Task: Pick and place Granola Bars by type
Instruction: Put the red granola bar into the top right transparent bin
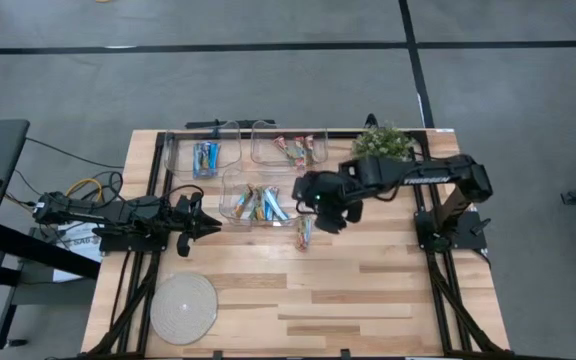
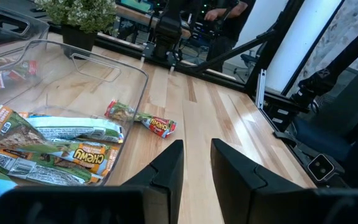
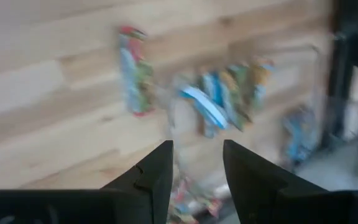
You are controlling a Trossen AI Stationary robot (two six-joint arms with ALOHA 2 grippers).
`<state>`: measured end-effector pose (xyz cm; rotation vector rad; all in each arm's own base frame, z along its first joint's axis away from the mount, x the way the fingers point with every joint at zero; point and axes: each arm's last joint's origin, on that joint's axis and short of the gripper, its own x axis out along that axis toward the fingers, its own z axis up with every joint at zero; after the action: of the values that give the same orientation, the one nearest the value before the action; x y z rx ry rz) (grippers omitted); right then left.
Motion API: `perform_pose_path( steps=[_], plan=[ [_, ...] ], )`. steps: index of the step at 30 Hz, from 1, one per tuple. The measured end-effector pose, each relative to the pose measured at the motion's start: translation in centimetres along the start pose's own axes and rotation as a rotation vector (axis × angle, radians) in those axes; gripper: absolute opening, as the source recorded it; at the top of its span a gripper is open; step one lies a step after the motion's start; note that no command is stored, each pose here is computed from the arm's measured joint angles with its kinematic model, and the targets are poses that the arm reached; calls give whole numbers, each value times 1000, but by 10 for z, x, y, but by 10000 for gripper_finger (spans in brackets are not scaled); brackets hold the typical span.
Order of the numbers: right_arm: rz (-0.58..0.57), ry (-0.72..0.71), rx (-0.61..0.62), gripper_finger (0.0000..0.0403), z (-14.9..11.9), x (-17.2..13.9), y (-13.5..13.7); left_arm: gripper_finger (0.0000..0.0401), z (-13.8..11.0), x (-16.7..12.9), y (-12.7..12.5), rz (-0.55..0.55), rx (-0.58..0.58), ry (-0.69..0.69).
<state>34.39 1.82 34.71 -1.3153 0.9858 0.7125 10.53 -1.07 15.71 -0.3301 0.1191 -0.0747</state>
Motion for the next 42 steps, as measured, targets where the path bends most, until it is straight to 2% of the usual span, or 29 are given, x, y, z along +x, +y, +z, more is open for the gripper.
perform_pose_path(
  steps=[7,11,24,30,35,39,42],
  plan=[
    [101,-35,-54,134,21,25,21,73,0,0,0,0,0,0],
    [102,-42,-65,134,30,46,32,73,0,0,0,0,0,0],
    [-15,-72,-49,134,35,107,57,73,0,0,0,0,0,0],
    [39,-41,-47,136,34,143,66,73,0,0,0,0,0,0],
    [-15,3,27,152,35,164,60,73,0,0,0,1,0,0],
    [-10,19,121,176,33,167,61,73,0,0,0,0,0,0],
    [-2,23,139,201,30,168,61,73,0,0,0,0,0,0]
  ],
)
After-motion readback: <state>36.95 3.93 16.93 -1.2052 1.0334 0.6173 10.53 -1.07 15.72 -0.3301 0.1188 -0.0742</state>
